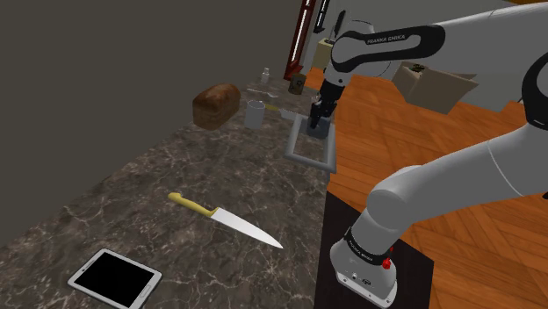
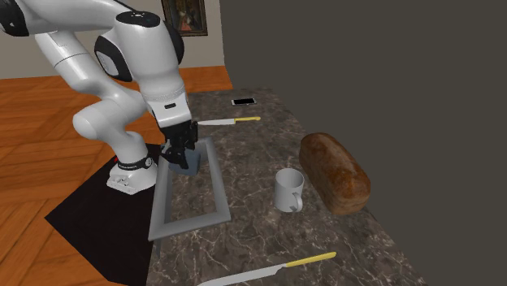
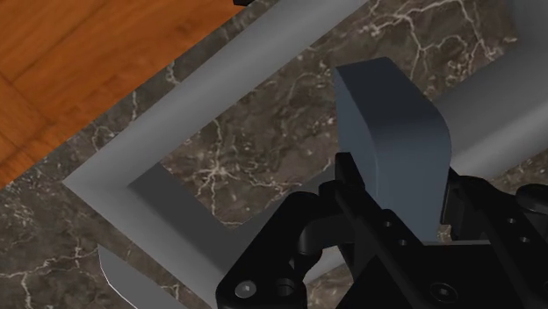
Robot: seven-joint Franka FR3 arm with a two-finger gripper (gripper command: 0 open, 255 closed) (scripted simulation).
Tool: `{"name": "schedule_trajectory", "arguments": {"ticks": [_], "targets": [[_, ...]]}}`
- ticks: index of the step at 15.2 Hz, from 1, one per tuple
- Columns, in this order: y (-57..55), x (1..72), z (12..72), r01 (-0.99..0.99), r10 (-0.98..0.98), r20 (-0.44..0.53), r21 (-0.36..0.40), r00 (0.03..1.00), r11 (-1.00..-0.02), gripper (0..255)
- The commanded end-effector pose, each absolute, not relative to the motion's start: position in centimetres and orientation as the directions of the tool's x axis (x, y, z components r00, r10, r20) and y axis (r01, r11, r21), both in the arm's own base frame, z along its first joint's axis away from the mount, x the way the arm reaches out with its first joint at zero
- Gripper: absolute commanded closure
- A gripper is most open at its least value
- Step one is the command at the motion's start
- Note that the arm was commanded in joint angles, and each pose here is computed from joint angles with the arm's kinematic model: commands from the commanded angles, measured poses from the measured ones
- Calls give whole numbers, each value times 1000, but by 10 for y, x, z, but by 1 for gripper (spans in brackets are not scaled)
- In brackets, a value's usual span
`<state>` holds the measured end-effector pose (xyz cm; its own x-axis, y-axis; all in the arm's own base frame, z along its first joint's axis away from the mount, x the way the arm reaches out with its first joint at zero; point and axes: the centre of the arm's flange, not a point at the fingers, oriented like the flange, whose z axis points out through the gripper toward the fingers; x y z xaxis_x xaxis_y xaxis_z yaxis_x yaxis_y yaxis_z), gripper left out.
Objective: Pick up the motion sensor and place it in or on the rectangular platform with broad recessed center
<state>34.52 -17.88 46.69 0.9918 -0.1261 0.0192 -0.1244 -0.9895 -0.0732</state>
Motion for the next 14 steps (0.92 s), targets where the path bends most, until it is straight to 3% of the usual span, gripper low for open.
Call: {"name": "schedule_trajectory", "arguments": {"ticks": [1,2,7,11,14], "targets": [[-179,345,467,-124,-126,19,-73,992,-990,255],[-179,345,467,-124,-126,19,-73,992,-990,0],[-179,345,467,-124,-126,19,-73,992,-990,0],[-182,344,516,-124,-126,19,-73,992,-990,0],[-182,344,516,-124,-126,19,-73,992,-990,0]]}}
